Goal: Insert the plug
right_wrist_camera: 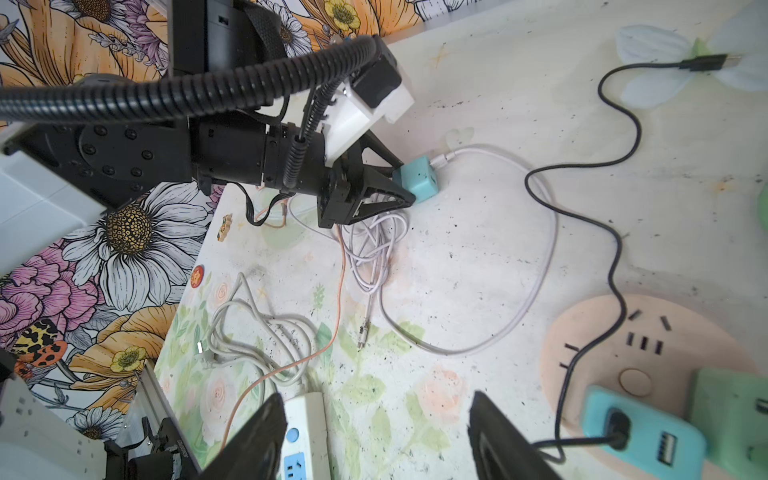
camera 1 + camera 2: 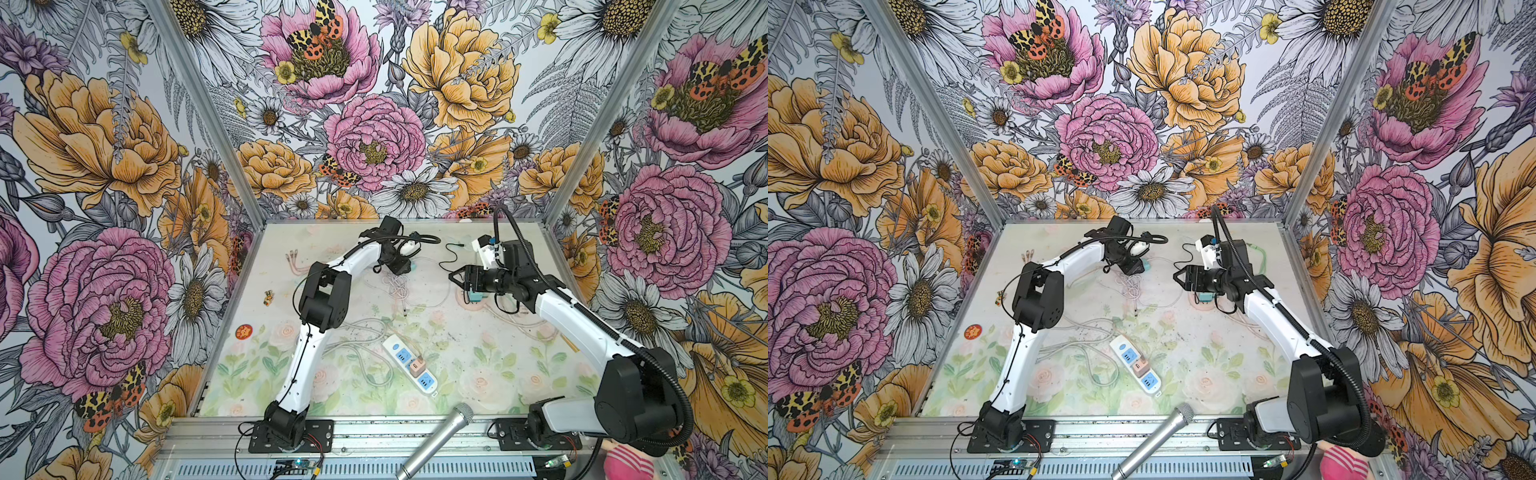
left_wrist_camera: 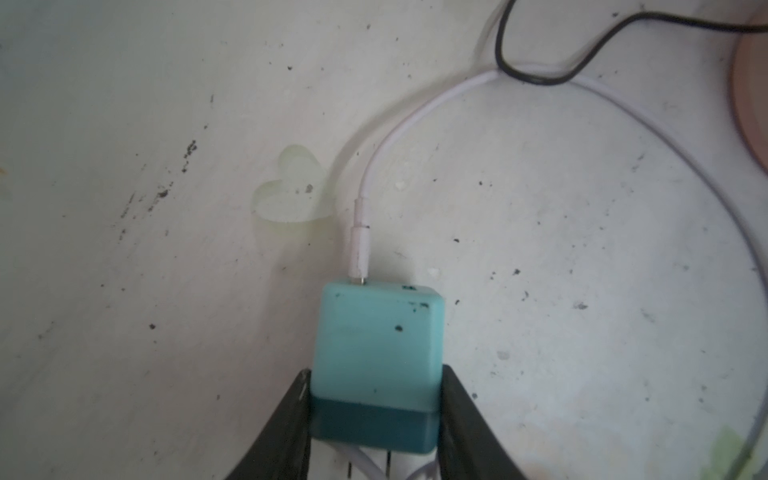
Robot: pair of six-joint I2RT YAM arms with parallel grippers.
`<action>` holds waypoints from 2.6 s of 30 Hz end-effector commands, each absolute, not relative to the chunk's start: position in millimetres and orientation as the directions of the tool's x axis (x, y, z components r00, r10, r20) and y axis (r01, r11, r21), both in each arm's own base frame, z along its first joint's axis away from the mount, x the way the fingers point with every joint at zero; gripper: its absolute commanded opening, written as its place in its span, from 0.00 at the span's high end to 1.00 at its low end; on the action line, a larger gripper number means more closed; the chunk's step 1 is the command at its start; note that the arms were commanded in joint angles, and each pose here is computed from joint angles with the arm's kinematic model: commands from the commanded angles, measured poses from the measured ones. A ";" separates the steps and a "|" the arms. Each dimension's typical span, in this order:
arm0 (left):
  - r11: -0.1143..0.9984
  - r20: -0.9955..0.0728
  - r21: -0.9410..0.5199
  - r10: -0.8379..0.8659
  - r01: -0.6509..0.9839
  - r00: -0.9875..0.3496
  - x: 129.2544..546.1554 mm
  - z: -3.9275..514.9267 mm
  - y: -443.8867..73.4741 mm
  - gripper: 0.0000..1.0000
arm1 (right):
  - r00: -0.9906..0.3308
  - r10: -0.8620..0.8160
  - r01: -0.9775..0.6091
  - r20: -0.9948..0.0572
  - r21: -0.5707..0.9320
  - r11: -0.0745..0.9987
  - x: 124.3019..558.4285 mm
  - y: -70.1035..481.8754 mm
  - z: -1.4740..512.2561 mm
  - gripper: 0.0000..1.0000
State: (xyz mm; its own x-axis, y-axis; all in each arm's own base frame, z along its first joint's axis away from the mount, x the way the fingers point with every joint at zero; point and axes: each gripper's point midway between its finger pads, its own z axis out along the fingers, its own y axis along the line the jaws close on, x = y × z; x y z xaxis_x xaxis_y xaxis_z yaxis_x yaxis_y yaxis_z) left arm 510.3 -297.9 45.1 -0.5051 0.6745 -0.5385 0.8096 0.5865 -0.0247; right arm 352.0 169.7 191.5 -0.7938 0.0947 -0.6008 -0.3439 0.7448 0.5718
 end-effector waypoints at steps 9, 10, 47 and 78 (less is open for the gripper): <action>0.626 -0.740 0.014 0.531 0.779 -0.413 476.5 209.7 -304.6 0.84 | -0.749 0.109 -0.388 -0.653 0.566 0.728 345.9 175.5 214.9 0.31; 0.631 -0.756 0.012 0.514 0.776 -0.406 472.3 219.1 -304.3 0.84 | -0.749 0.105 -0.393 -0.655 0.565 0.725 344.6 177.1 215.5 0.32; 0.867 -0.974 -0.043 0.074 0.496 -0.213 350.7 420.5 -204.2 0.86 | -0.782 -0.098 -0.505 -0.616 0.533 0.679 319.9 261.4 164.6 0.46; 0.774 -0.965 -0.007 0.161 0.633 -0.208 304.1 274.2 -250.4 0.87 | -0.679 -0.011 -0.717 -0.734 0.660 0.225 266.0 293.8 301.0 0.33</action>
